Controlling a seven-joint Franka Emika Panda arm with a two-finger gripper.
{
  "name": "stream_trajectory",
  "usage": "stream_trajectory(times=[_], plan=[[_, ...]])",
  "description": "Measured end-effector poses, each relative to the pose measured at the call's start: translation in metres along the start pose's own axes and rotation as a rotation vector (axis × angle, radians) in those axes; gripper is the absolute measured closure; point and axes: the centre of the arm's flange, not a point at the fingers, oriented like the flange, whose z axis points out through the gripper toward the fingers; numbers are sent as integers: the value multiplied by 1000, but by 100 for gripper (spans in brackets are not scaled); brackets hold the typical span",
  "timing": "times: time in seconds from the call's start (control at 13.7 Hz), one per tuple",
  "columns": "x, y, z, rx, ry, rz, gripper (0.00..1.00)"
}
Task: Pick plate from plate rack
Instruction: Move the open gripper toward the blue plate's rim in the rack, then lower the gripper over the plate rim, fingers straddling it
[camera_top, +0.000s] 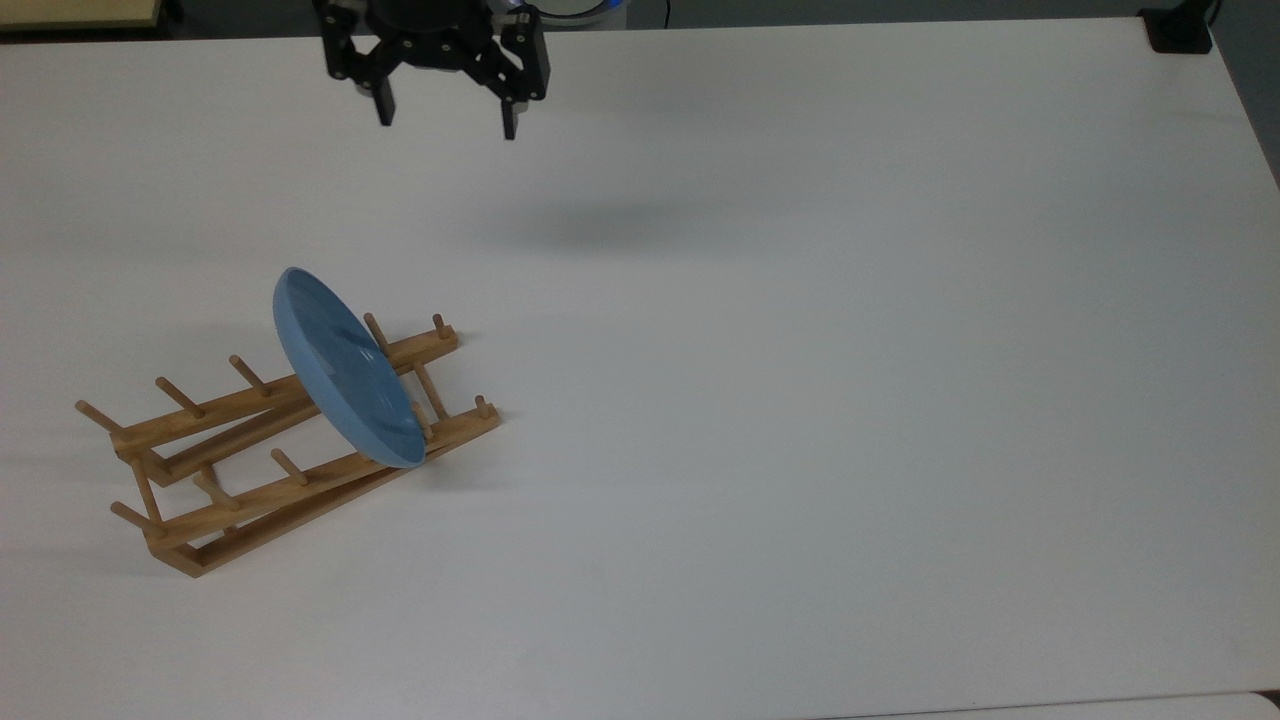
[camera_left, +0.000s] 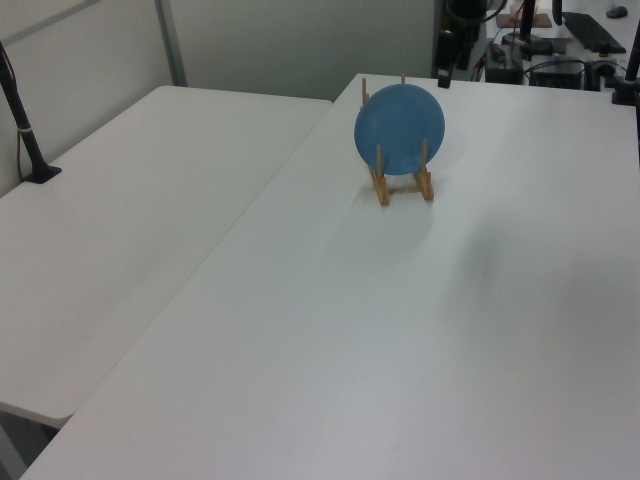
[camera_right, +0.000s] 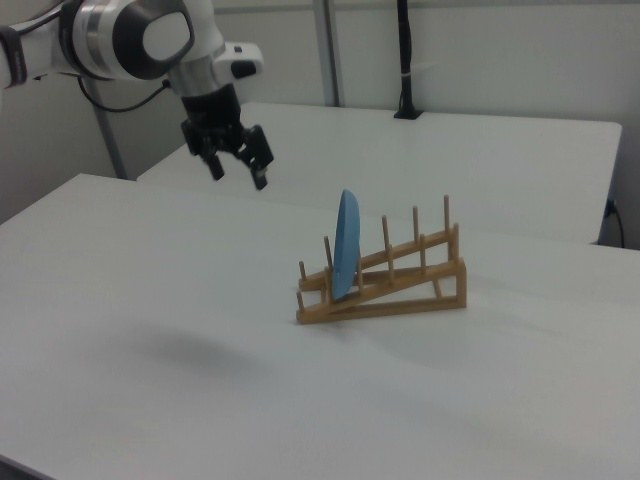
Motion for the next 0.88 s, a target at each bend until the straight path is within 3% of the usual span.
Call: stream_trajectory(times=[0.15,0.22,0.29,0.37,0.8,0.88], plan=[[12,5,-13,-64,119,-21,7],[19,9,-15,-122,168,-58,7],[27,11,-8,-186,196,-113,13],[33,12,-1,-216,209,-145,15],[57,53,52,-271,196,-276,19],[59,57,60,-274,194,-283,23]])
